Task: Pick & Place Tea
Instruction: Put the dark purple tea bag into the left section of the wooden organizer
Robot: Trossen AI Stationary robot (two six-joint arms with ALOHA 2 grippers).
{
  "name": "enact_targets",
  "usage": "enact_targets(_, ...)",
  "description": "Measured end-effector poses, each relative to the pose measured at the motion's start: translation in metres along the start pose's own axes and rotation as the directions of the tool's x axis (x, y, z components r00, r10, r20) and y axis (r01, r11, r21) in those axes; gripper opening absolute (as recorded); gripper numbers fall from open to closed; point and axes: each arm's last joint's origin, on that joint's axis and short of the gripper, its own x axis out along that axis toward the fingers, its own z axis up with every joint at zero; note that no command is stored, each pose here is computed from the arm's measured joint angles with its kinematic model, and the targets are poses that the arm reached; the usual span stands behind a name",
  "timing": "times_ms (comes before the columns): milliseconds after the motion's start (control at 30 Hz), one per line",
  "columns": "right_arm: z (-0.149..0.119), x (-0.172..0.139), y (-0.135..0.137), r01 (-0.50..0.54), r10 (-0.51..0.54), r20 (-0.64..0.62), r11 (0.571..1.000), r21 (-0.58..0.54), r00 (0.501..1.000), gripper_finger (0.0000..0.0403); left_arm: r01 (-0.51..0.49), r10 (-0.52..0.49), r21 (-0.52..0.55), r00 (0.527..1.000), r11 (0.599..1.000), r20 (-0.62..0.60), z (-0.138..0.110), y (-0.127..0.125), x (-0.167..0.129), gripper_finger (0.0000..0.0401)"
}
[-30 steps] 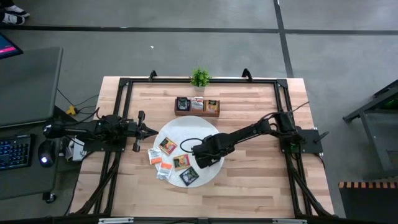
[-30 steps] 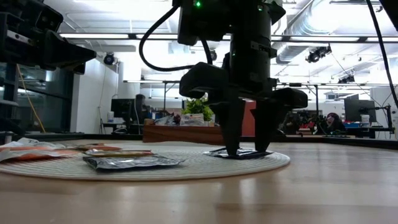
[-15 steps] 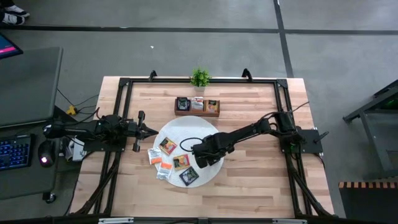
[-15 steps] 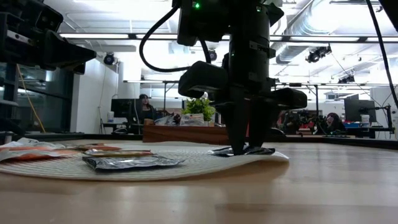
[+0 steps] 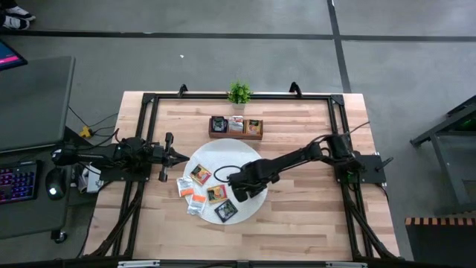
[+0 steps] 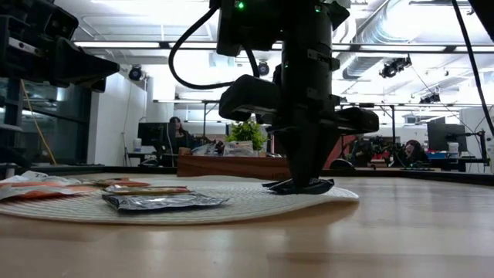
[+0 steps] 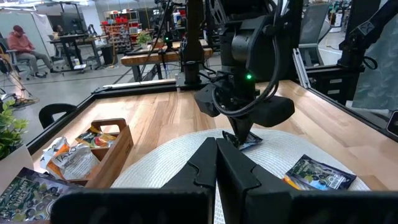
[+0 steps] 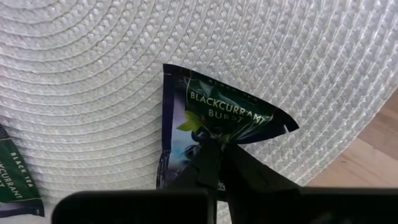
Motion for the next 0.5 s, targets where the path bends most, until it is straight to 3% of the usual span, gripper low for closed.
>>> enact_targets(267,0.004,-0.023,0.011,0.031,-0.03,0.073,0.999,-0.013,0.997,0.0003,-0.001,0.001,0.0,1.0,1.0,0.0,0.0,0.0,0.0,0.0001)
enact_targets(500,0.01,-0.054,0.025,-0.018,0.019,0.152,1.0,-0.007,0.988,0.0001,0.0,0.0,0.0,1.0,1.0,0.0,0.0,0.0,0.0,0.0001)
